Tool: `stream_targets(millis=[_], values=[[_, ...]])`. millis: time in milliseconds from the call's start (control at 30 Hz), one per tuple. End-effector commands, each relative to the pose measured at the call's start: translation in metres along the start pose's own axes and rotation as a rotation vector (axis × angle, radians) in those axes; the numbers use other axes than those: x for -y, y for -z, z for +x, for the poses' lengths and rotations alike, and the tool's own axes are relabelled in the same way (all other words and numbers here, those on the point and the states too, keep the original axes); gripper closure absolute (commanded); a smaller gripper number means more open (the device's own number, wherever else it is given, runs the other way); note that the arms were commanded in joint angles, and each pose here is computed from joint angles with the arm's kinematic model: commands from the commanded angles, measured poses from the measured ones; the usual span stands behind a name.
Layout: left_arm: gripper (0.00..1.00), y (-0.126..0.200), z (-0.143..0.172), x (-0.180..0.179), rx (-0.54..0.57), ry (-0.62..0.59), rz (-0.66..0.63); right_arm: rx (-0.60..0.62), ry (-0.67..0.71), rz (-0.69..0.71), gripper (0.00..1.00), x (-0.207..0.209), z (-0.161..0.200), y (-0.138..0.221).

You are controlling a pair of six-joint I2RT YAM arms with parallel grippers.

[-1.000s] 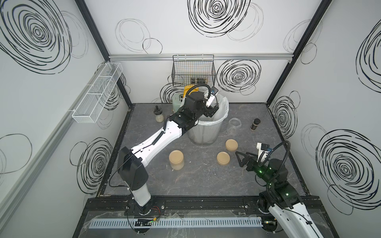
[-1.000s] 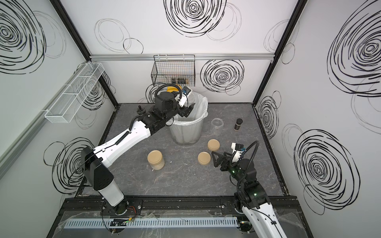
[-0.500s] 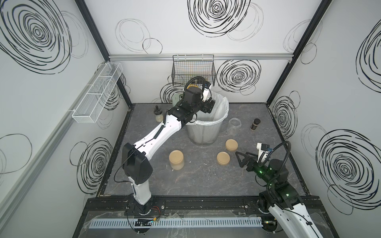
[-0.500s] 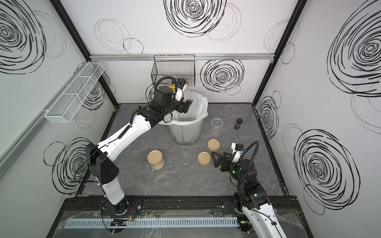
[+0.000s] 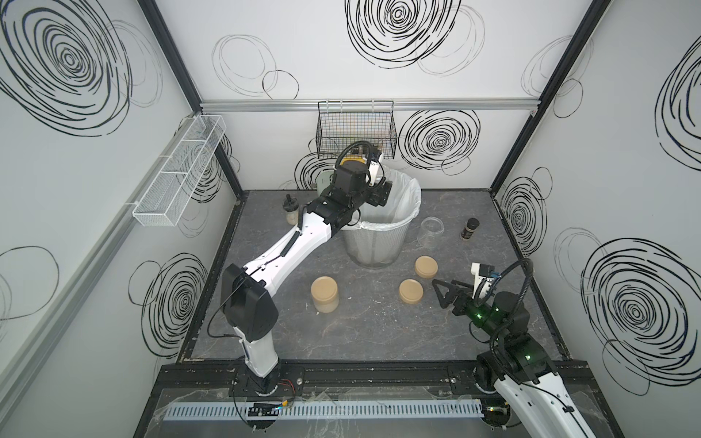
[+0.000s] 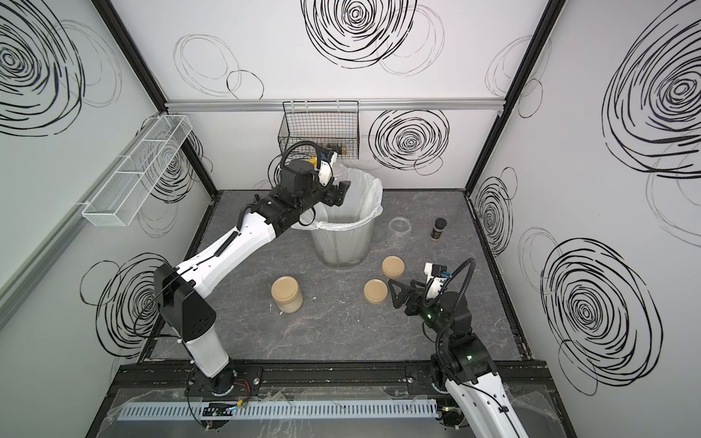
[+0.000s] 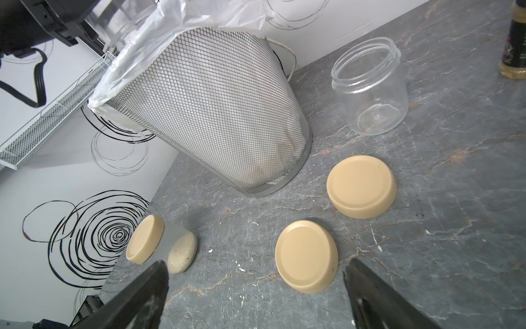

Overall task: Empty moldy rice from jars
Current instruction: Pour the moldy rice from the jar into the trash bin.

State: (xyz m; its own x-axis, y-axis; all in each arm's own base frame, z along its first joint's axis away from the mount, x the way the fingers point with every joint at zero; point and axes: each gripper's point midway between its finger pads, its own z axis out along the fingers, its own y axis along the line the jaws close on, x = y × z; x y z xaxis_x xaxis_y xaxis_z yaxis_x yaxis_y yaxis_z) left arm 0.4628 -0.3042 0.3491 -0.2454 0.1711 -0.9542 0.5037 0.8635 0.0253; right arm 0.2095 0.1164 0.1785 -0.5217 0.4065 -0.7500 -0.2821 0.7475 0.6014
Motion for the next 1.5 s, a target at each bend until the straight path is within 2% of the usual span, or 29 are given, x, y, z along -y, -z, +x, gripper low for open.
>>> stream_targets(millis=[0, 67, 233, 367, 467, 567, 633, 700, 800, 867, 933, 1000, 1067, 1133, 1200, 1333, 1467], values=[[0.32, 0.011, -0.053, -0.013, 0.17, 0.087, 0.014, 0.04, 0.013, -0.048, 0.02, -0.014, -0.015, 0.002], [0.34, 0.007, -0.053, -0.019, 0.151, 0.123, 0.023, 0.036, 0.014, -0.047, 0.02, -0.015, -0.015, 0.003], [0.31, 0.022, -0.049, 0.01, 0.186, 0.085, 0.055, 0.04, 0.026, -0.015, 0.02, -0.009, -0.016, 0.003], [0.34, 0.011, -0.053, -0.021, 0.188, 0.151, 0.021, 0.036, 0.02, -0.043, 0.02, -0.014, -0.016, 0.002], [0.34, 0.014, -0.057, -0.009, 0.177, 0.141, 0.04, 0.032, 0.02, -0.032, 0.02, -0.013, -0.016, 0.003], [0.31, 0.018, -0.054, -0.002, 0.219, 0.095, 0.026, 0.039, 0.017, -0.022, 0.02, -0.011, -0.015, 0.003], [0.33, 0.009, -0.053, -0.021, 0.215, 0.152, 0.014, 0.041, 0.014, -0.036, 0.02, -0.013, -0.016, 0.003], [0.36, 0.011, -0.065, -0.028, 0.209, 0.198, 0.037, 0.038, 0.02, -0.048, 0.02, -0.017, -0.017, 0.004], [0.33, 0.031, -0.086, -0.011, 0.267, 0.142, 0.048, 0.048, 0.043, -0.02, 0.02, -0.013, -0.02, 0.006], [0.31, 0.039, -0.095, -0.015, 0.31, 0.141, 0.035, 0.059, 0.054, -0.015, 0.02, -0.013, -0.022, 0.007], [0.31, 0.034, -0.092, -0.026, 0.307, 0.155, 0.027, 0.057, 0.075, -0.059, 0.02, -0.021, -0.022, 0.007], [0.34, 0.024, -0.081, -0.03, 0.252, 0.176, 0.025, 0.056, 0.074, -0.095, 0.02, -0.027, -0.023, 0.007], [0.35, 0.025, -0.073, -0.012, 0.219, 0.17, 0.061, 0.054, 0.062, -0.089, 0.02, -0.026, -0.023, 0.006], [0.32, 0.032, -0.067, 0.01, 0.238, 0.121, 0.085, 0.057, 0.056, -0.068, 0.02, -0.022, -0.022, 0.005], [0.3, 0.028, -0.063, 0.004, 0.254, 0.108, 0.055, 0.065, 0.062, -0.072, 0.02, -0.022, -0.023, 0.005], [0.34, 0.008, -0.068, -0.029, 0.218, 0.182, 0.034, 0.068, 0.096, -0.111, 0.02, -0.034, -0.029, 0.008], [0.31, 0.022, -0.078, 0.0, 0.262, 0.097, 0.067, 0.07, 0.088, -0.067, 0.02, -0.026, -0.029, 0.009]])
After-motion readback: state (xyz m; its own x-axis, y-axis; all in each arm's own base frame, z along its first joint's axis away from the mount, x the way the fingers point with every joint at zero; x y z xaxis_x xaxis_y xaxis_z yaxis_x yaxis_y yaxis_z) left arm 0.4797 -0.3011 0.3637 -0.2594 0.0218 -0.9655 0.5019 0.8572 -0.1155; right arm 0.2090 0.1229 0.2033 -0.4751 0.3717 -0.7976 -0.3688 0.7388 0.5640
